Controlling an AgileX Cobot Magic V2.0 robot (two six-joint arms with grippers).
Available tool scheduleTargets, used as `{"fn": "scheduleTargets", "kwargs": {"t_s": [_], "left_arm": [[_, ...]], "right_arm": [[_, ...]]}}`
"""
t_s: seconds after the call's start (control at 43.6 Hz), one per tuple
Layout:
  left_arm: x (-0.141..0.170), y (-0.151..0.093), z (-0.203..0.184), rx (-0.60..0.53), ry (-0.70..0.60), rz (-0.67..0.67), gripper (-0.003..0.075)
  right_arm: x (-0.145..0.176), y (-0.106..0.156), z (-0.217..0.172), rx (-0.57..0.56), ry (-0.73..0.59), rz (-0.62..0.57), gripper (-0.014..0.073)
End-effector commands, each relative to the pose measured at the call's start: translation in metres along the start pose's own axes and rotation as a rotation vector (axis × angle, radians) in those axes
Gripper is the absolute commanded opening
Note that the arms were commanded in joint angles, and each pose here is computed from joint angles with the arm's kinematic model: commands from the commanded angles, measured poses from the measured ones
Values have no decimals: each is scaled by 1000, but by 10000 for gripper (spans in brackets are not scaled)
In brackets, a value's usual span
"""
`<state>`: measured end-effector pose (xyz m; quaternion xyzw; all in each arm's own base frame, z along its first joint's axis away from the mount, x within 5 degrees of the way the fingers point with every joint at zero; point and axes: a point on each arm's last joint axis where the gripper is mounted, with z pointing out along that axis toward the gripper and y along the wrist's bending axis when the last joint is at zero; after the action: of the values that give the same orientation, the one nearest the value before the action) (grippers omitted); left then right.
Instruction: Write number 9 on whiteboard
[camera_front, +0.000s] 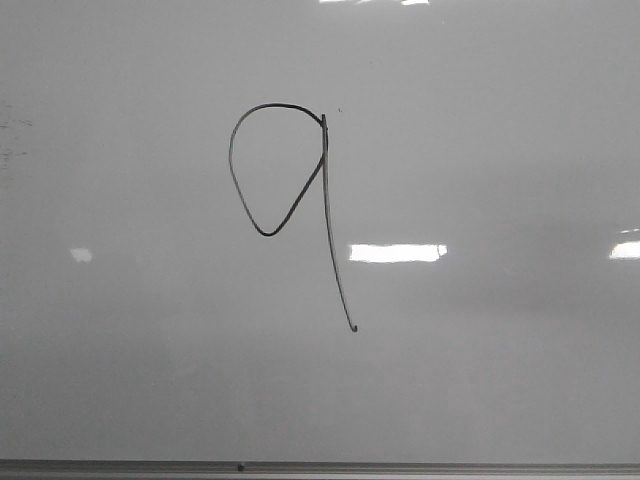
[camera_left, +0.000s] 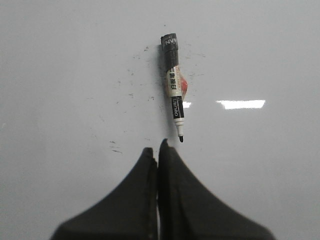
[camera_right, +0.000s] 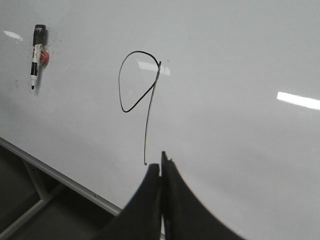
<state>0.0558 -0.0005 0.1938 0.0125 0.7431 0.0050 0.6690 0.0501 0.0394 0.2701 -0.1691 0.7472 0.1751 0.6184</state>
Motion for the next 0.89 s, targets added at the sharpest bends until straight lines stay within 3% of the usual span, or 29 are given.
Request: {"fn": "scheduleTargets", "kwargs": {"t_s": [0.0, 0.252, 0.505, 0.665, 0.872], "left_arm": [[-8, 0, -2, -3, -104, -20, -19], [-8, 0, -2, -3, -104, -20, -19], [-8, 0, -2, -3, -104, -20, -19], [-8, 0, -2, -3, -104, -20, -19], [-8, 0, -2, -3, -104, -20, -19]], "right_arm": [[-12, -2, -2, 32, -66, 24, -68], [-14, -4, -2, 49, -84, 23, -68], [-22, -21, -5, 251, -169, -71, -68], [-17, -32, -6, 357, -243, -3, -68], [13, -38, -9, 457, -362, 37, -68]]}}
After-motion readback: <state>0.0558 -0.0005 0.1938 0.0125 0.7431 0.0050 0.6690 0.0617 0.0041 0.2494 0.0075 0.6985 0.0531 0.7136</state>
